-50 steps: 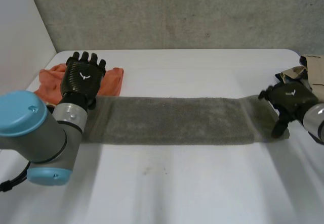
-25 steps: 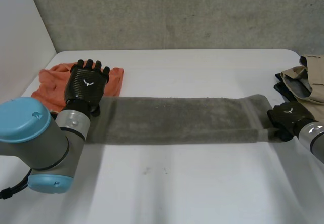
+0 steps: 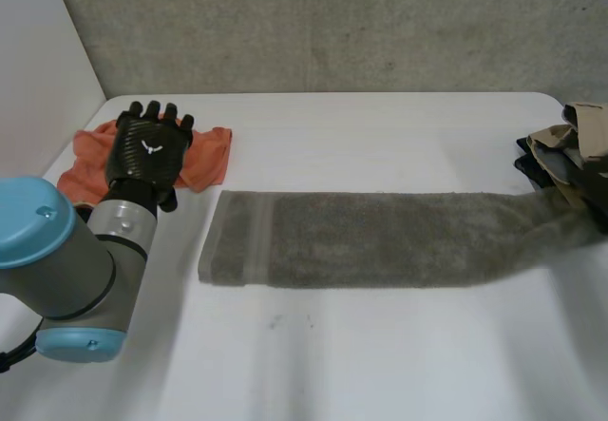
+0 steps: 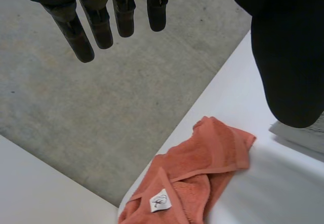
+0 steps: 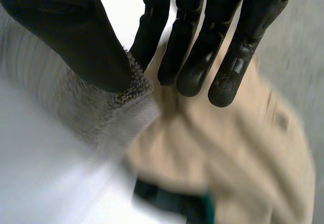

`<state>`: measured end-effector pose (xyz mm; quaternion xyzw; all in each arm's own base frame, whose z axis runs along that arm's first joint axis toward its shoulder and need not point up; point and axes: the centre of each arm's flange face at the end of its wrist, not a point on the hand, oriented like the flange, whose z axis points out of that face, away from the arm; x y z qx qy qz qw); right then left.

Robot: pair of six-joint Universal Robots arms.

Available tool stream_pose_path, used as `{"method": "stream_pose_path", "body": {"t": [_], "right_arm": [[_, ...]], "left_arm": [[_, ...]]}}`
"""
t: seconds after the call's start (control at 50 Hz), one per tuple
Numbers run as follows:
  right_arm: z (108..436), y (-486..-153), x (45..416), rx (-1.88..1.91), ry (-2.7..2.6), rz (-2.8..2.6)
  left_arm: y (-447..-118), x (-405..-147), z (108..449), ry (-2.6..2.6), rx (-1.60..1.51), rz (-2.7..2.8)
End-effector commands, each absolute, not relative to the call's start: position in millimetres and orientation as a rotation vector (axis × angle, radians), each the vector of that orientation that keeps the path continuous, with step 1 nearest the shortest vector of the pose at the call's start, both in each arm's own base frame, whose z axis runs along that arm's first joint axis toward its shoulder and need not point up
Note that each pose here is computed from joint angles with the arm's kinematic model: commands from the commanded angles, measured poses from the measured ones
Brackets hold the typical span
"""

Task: Fold the laundry.

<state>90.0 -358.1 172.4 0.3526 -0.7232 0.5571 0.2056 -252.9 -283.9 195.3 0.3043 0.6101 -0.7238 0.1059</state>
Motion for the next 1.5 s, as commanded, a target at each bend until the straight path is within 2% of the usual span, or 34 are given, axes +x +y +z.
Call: {"method": "stream_pose_path", "body": {"t": [0.02, 0.06, 0.08, 0.14, 0.16, 0.24, 0.4, 0.46, 0.48, 0.54, 0.6, 0.62, 0.68, 0.74, 0.82, 0.96, 1.08, 1.16, 1.28, 1.38, 1.46, 1.5], "right_arm": [[220, -336, 217, 1.252, -1.702, 1.984], [229, -330, 240, 1.291, -1.628, 2.067], [230, -322, 266, 1.350, -1.575, 2.137], [224, -303, 310, 1.465, -1.503, 2.229], [221, -285, 340, 1.554, -1.454, 2.287], [205, -243, 398, 1.777, -1.344, 2.393], [138, -182, 454, 2.243, -1.225, 2.426], [119, -174, 460, 2.290, -1.248, 2.395], [110, -172, 461, 2.306, -1.268, 2.372], [109, -171, 460, 2.291, -1.279, 2.362], [132, -179, 457, 2.178, -1.296, 2.385], [150, -184, 452, 2.083, -1.322, 2.403], [168, -195, 440, 1.926, -1.456, 2.412], [188, -219, 412, 1.669, -1.715, 2.436], [210, -226, 377, 1.452, -1.979, 2.437], [177, -242, 325, 1.328, -2.316, 2.096], [158, -244, 307, 1.328, -2.354, 1.974], [147, -242, 306, 1.364, -2.350, 1.920], [135, -244, 307, 1.379, -2.363, 1.878], [127, -242, 308, 1.405, -2.365, 1.847], [126, -242, 309, 1.429, -2.333, 1.843], [126, -242, 309, 1.432, -2.315, 1.845]], "left_arm": [[-286, -237, 220, 1.749, 0.805, -2.172], [-287, -232, 227, 1.739, 0.774, -2.187], [-288, -228, 232, 1.735, 0.744, -2.200], [-288, -221, 239, 1.740, 0.699, -2.218], [-287, -217, 241, 1.751, 0.674, -2.228], [-286, -208, 244, 1.786, 0.628, -2.230], [-283, -206, 233, 1.848, 0.639, -2.190], [-282, -208, 230, 1.858, 0.650, -2.185], [-282, -208, 230, 1.856, 0.652, -2.187], [-282, -211, 226, 1.868, 0.670, -2.181], [-283, -215, 223, 1.877, 0.681, -2.179], [-282, -219, 224, 1.875, 0.696, -2.191], [-278, -229, 229, 1.861, 0.720, -2.227], [-272, -238, 231, 1.854, 0.750, -2.256], [-262, -258, 229, 1.858, 0.844, -2.306], [-244, -296, 205, 1.923, 1.047, -2.330], [-235, -322, 176, 1.999, 1.197, -2.286], [-242, -327, 161, 2.045, 1.221, -2.235], [-251, -330, 139, 2.125, 1.257, -2.122], [-278, -327, 131, 2.134, 1.187, -2.096], [-316, -311, 135, 2.096, 0.998, -2.088], [-340, -292, 143, 2.055, 0.837, -2.061]]}}
